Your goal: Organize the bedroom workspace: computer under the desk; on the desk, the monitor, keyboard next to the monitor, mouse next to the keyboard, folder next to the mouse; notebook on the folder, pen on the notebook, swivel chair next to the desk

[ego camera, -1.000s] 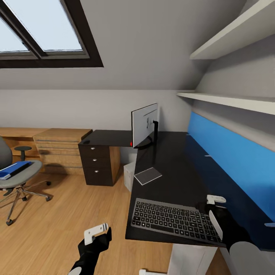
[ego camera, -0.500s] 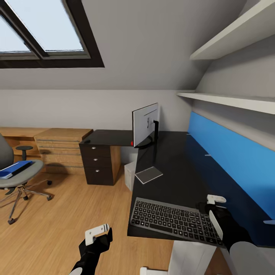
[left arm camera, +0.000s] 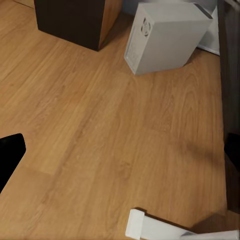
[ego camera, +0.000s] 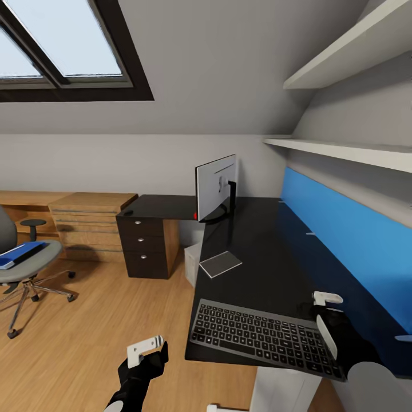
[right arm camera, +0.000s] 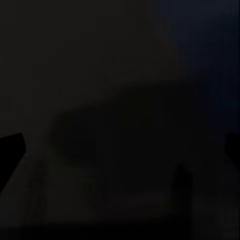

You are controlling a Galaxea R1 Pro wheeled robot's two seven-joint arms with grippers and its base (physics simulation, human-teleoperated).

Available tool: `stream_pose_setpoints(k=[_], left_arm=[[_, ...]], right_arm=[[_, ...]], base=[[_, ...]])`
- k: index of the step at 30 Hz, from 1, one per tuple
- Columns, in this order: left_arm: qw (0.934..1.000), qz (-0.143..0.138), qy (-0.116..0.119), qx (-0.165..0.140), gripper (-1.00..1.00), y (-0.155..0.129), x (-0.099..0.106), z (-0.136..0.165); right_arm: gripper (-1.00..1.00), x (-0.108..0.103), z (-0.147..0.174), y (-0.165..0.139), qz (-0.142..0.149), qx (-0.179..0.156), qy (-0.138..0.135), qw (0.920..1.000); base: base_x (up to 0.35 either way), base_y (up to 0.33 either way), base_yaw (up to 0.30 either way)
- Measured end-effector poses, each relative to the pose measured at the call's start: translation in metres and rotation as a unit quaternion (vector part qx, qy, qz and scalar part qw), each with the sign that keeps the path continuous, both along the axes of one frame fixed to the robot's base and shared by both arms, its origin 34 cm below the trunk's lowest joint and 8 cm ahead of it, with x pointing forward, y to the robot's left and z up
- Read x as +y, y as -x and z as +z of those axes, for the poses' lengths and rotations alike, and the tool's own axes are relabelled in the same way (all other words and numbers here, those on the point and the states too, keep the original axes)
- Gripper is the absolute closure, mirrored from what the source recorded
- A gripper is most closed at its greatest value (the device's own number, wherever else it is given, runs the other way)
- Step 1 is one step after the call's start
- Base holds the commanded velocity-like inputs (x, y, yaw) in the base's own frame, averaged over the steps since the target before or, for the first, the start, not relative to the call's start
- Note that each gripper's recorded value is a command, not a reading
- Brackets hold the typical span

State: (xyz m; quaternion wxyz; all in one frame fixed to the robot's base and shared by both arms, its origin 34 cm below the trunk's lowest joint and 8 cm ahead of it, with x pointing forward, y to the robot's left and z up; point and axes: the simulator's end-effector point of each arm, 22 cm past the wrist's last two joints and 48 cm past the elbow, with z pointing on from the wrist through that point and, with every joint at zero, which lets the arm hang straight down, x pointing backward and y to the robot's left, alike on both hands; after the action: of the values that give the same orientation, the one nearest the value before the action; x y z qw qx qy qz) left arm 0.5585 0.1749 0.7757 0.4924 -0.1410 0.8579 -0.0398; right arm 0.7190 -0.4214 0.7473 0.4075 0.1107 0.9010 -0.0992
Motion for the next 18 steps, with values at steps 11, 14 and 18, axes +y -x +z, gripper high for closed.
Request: stream_pose_setpoints(k=[11,14,18], left_arm=[[1.0,0.006,-0.001,-0.001,-1.0,-0.001,0.005,0.0],[0.9999,0.011,-0.001,-0.003,-1.0,-0.002,0.01,0.001],[0.9998,0.019,-0.002,-0.004,-1.0,-0.003,0.016,0.002]], right_arm=[[-1.0,-0.039,0.005,0.011,-0.052,0.007,0.035,0.998],[-1.0,-0.044,0.006,0.013,-0.059,0.008,0.041,0.9974],[-1.0,-0.048,0.008,0.013,-0.064,0.008,0.045,0.9969]], base=[[0.001,-0.075,0.0],[0.0,-0.006,0.0],[0.0,-0.002,0.0]])
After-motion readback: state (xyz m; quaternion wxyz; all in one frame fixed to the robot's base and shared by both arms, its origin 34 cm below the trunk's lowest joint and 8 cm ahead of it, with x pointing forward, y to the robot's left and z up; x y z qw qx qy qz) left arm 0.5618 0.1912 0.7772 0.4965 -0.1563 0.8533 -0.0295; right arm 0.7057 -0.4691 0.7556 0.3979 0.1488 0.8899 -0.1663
